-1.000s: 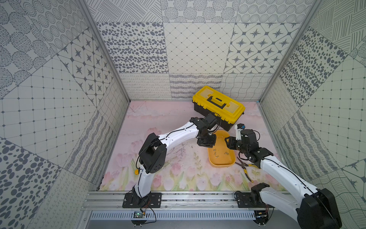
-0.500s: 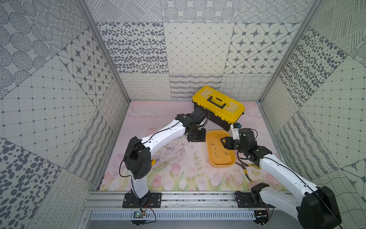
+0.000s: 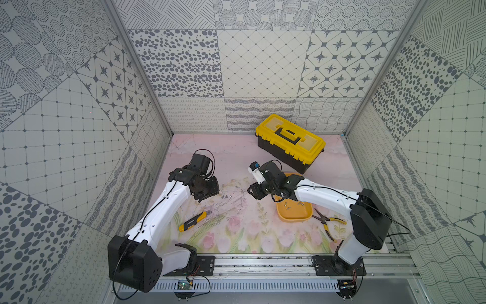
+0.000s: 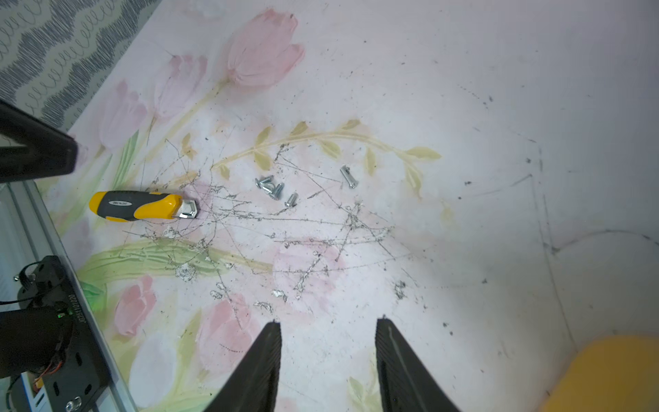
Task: Put the screws on the desktop into the storage box
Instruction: Pick up the screw from the center of the board.
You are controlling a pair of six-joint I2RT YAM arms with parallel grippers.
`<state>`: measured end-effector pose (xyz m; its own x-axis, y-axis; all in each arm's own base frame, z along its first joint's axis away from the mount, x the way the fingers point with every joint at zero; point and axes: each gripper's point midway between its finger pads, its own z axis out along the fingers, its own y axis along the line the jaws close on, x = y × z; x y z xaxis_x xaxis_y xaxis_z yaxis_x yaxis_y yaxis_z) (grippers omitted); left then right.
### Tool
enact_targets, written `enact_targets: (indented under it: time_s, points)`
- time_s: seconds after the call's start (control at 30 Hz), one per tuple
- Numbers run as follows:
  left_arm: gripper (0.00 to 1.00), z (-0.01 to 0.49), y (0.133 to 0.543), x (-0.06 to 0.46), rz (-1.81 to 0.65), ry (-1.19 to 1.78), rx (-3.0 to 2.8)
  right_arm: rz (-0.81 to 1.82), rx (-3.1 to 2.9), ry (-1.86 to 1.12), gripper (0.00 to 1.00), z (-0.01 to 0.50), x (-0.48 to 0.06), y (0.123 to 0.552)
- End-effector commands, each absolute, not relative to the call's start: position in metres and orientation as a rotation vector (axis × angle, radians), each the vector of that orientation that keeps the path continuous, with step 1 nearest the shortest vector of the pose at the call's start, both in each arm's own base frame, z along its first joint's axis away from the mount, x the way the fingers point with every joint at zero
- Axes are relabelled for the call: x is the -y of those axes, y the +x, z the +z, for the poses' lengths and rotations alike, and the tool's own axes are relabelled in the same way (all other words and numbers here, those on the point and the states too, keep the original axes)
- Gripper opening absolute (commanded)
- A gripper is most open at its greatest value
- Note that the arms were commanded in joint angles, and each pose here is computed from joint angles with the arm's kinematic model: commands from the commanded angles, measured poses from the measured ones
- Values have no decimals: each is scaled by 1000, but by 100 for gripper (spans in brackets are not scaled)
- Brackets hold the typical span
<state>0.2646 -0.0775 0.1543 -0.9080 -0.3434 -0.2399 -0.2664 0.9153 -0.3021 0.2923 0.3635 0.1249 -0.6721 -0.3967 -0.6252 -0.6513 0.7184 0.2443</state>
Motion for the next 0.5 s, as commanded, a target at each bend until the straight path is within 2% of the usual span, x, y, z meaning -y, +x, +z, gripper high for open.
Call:
enact_targets:
  time_s: [0.0, 0.17, 0.47]
  points:
    - [35, 148, 256, 59, -309, -468, -2787, 591, -2362, -914, 48, 119, -383, 302]
    - [35, 149, 257, 52, -286, -515, -2770, 543, -2386, -1003, 52, 100, -406, 317]
    - [35, 153, 253, 24, -118, -609, -2722, 458, -2475, -1027, 49, 74, -434, 330]
